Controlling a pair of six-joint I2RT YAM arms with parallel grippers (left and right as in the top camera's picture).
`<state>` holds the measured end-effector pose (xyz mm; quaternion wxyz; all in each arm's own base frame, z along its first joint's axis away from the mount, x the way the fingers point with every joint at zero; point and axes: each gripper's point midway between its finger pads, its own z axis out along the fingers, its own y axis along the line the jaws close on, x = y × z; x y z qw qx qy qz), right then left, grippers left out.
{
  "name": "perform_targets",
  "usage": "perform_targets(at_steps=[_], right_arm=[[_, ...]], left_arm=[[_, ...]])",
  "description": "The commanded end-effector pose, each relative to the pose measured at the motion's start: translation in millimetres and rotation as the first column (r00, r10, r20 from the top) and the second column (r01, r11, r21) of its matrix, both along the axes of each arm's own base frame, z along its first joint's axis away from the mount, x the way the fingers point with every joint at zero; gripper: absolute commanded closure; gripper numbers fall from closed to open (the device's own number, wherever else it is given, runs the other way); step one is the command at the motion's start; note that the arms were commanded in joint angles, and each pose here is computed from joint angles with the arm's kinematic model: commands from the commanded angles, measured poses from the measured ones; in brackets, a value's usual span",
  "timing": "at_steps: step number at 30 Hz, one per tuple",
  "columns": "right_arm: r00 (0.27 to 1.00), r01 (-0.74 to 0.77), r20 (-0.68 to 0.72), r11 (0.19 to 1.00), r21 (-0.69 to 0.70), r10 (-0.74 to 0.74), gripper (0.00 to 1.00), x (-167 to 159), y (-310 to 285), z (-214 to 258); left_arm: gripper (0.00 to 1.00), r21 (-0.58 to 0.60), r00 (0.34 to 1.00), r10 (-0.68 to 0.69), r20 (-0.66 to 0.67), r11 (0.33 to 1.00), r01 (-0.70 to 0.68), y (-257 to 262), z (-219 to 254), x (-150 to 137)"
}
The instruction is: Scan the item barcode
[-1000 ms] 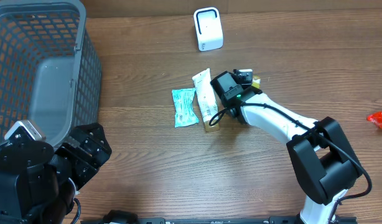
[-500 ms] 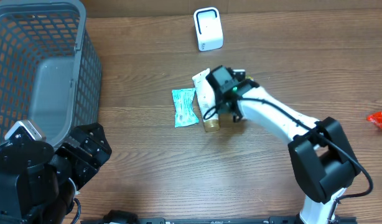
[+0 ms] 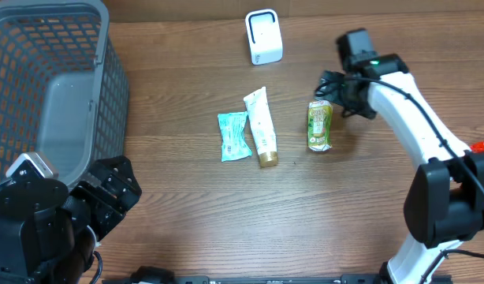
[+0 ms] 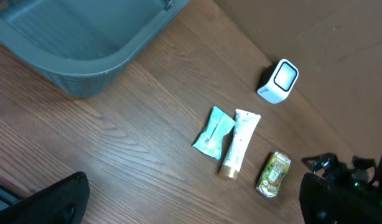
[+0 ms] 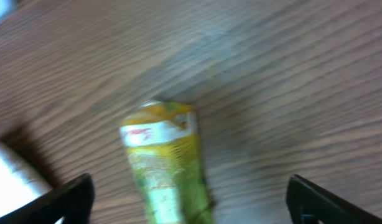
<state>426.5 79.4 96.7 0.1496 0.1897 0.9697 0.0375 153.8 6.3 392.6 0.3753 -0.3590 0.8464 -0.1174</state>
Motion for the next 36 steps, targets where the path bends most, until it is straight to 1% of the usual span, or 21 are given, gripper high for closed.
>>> perform_targets(at_steps=[1,2,3,5,7,10,12,13,14,16,18,19,22,25,27,29,31,33,36], right_arm=[[0.988,0.012,-0.154,0.994,0.108,0.005,0.07,-26.4,-0.6,-59.9],[0.985,0.025,-0.175,0.993,0.115,-0.005,0.09,-31.0,-4.1,-70.2],[0.979,0.043,-0.204,0.986,0.159,-0.009,0.12,-38.2,-5.0,-86.3],[0.98,0.033,-0.197,0.965,0.259,0.02,0.12,-40.5,5.4,-96.4],[0.985,-0.033,-0.148,0.931,0.365,0.093,0.12,-39.8,22.3,-100.7],[0.985,-0.087,-0.087,0.868,0.488,0.148,0.13,-41.1,46.0,-102.3],[0.984,-0.122,-0.048,0.835,0.536,0.174,0.2,-40.5,57.8,-100.8],[0.983,-0.134,-0.033,0.824,0.55,0.182,0.28,-40.0,62.2,-100.1],[0.983,-0.139,-0.027,0.824,0.55,0.184,0.43,-39.1,63.3,-99.9],[0.982,-0.15,-0.015,0.822,0.549,0.19,0.67,-37.5,66.1,-99.0],[0.982,-0.151,-0.012,0.825,0.545,0.188,0.89,-35.7,65.5,-98.1],[0.982,-0.152,-0.01,0.827,0.542,0.187,0.96,-34.2,65.1,-97.0],[0.986,-0.139,-0.012,0.855,0.5,0.167,0.96,-27.3,56.7,-90.9],[0.991,-0.119,-0.01,0.91,0.397,0.134,0.96,-18.4,40.0,-79.4],[0.993,-0.109,0.002,0.949,0.297,0.114,0.96,-11.8,25.2,-64.5],[0.994,-0.109,0.014,0.972,0.208,0.109,0.96,-7.8,13.6,-50.4],[0.996,-0.084,0.018,0.993,0.089,0.083,0.96,-5.9,-1.8,-35.8],[0.998,-0.064,0.015,0.997,-0.039,0.065,0.96,-7.3,-15.3,-24.3],[0.998,-0.057,0.006,0.975,-0.214,0.06,0.96,-12.1,-27.0,-16.8]], left_arm=[[0.0,0.01,1.0,-0.003,0.003,1.0,0.003,1.1,1.4,0.3],[0.0,0.01,1.0,-0.003,0.003,1.0,0.003,1.1,1.4,0.3],[0.0,0.01,1.0,-0.003,0.003,1.0,0.003,1.1,1.4,0.3],[0.0,0.01,1.0,-0.003,0.003,1.0,0.003,1.1,1.4,0.3],[0.0,0.01,1.0,-0.003,0.003,1.0,0.003,1.1,1.4,0.3],[0.0,0.01,1.0,-0.003,0.003,1.0,0.003,1.1,1.4,0.3],[0.0,0.01,1.0,-0.003,0.003,1.0,0.003,1.1,1.4,0.3],[0.0,0.01,1.0,-0.003,0.003,1.0,0.003,1.1,1.4,0.3],[0.0,0.01,1.0,-0.003,0.003,1.0,0.003,1.1,1.4,0.3],[0.0,0.01,1.0,-0.003,0.003,1.0,0.003,1.1,1.4,0.3],[0.0,0.01,1.0,-0.003,0.003,1.0,0.003,1.1,1.4,0.3],[0.0,0.01,1.0,-0.003,0.003,1.0,0.003,1.1,1.4,0.3],[0.0,0.01,1.0,-0.003,0.003,1.0,0.003,1.1,1.4,0.3],[0.0,0.01,1.0,-0.003,0.003,1.0,0.003,1.1,1.4,0.3],[0.0,0.01,1.0,-0.003,0.003,1.0,0.003,1.1,1.4,0.3],[0.0,0.01,1.0,-0.003,0.003,1.0,0.003,1.1,1.4,0.3],[0.0,0.01,1.0,-0.003,0.003,1.0,0.003,1.1,1.4,0.3],[0.0,0.01,1.0,-0.003,0.003,1.0,0.003,1.1,1.4,0.3],[0.01,0.01,1.0,-0.003,0.003,1.0,0.003,1.1,1.4,0.3]])
